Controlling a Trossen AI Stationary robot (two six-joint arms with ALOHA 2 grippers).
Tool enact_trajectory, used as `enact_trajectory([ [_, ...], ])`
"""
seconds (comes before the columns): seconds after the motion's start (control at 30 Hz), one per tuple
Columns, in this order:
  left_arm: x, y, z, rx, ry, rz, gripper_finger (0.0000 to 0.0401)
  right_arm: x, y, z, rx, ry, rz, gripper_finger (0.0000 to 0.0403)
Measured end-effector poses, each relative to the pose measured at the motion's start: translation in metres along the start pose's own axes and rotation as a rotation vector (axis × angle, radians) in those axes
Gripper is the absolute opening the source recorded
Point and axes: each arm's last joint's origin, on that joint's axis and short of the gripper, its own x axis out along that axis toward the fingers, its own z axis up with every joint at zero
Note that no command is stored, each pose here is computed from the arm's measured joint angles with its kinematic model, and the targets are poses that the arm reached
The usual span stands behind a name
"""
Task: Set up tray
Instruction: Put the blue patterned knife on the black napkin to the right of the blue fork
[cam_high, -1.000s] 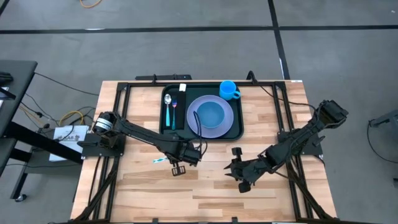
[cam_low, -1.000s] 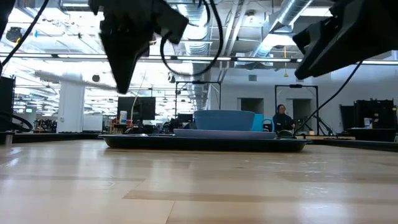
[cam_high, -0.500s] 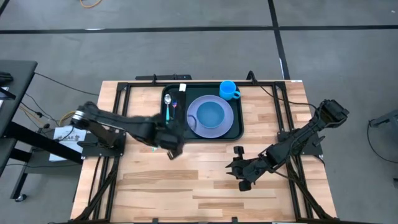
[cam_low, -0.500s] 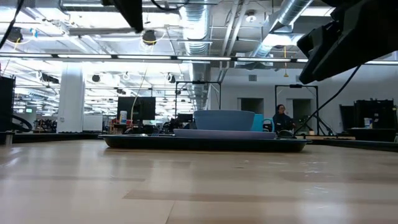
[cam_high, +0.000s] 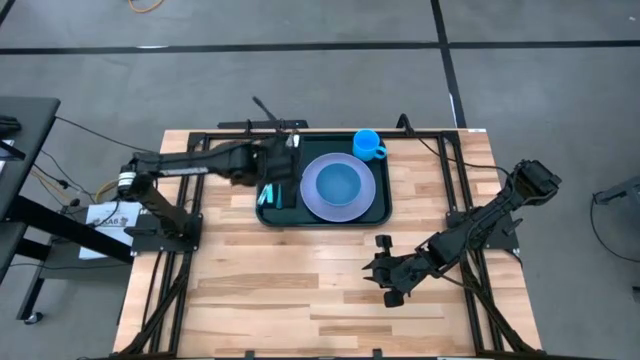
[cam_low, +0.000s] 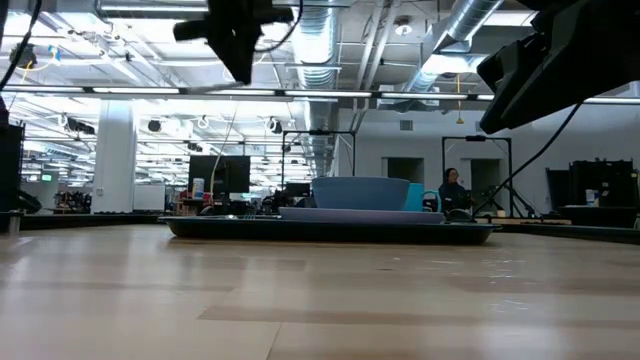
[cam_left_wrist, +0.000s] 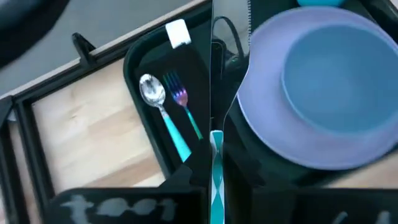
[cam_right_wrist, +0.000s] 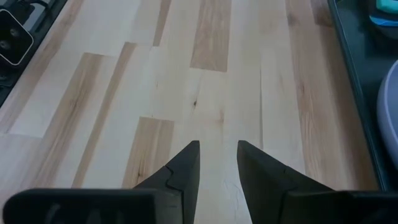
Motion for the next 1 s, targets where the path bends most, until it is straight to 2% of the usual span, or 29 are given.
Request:
enact_trajectory([
  [0.23,0.047,0.004,0.038,-0.084,0.028,-0.024,0.0004,0.001,-0.004,0.001,0.009,0.000,-0.010,0.0100],
  [0.43,0.093,0.012,0.060,-0.094,0.104,-0.025,0.0004,0.003,-0.009,0.002,0.025,0.003,-0.026,0.0100],
  [0.57,0.117,0.015,0.065,-0.112,0.159,-0.005,0.0004,0.003,-0.010,0.002,0.026,0.004,-0.028,0.0100],
  [0.77,0.136,0.014,0.065,-0.124,0.201,0.012,0.0004,0.003,-0.010,0.002,0.026,0.005,-0.028,0.0100],
  [1.0,0.169,0.003,0.059,-0.121,0.266,0.026,0.0004,0.003,-0.010,0.002,0.026,0.004,-0.028,0.0100],
])
